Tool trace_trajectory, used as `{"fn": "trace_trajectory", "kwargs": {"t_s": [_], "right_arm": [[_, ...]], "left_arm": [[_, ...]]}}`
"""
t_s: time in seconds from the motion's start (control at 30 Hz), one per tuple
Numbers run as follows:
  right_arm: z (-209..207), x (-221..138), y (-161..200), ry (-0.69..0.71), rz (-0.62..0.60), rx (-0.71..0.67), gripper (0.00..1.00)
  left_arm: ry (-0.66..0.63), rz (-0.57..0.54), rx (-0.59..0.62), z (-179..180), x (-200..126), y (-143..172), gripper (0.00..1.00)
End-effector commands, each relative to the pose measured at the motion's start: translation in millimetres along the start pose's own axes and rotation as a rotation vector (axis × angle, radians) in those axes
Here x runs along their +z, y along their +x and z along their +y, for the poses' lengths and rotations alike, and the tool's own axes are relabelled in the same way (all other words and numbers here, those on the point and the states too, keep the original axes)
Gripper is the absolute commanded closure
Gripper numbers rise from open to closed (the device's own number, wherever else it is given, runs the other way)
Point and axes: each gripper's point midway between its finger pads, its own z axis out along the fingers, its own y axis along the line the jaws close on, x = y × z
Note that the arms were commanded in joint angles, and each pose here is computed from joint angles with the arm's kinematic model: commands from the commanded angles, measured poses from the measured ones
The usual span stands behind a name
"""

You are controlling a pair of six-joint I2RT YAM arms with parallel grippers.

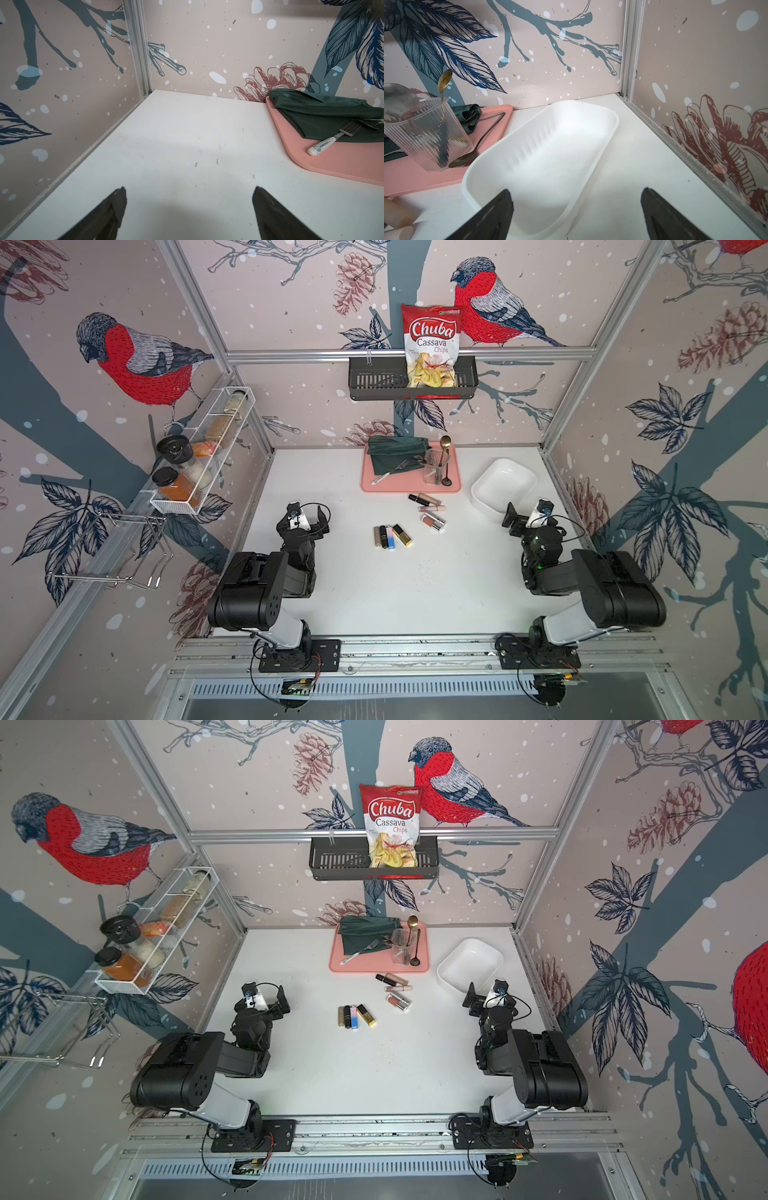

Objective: Put the lipstick into the storage box
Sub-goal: Pick up the storage box at the corner of the board.

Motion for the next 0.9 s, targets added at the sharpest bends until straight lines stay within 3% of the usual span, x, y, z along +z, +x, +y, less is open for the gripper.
{"fn": "trace_trajectory", "kwargs": {"t_s": [0.0,0.87], "right_arm": [[-2.0,0.1,-5.5,0.013,-0.02,0.013,0.0],[-2.1,-0.3,-6.0,0.012,-0.022,0.015,0.0]], "left_arm": [[-0.003,-0.046,-0.001,0.1,-0.3,-11.6,0.02],[-0.014,-0.054,-0.006,2.0,-1.8,-13.4,0.02]]}}
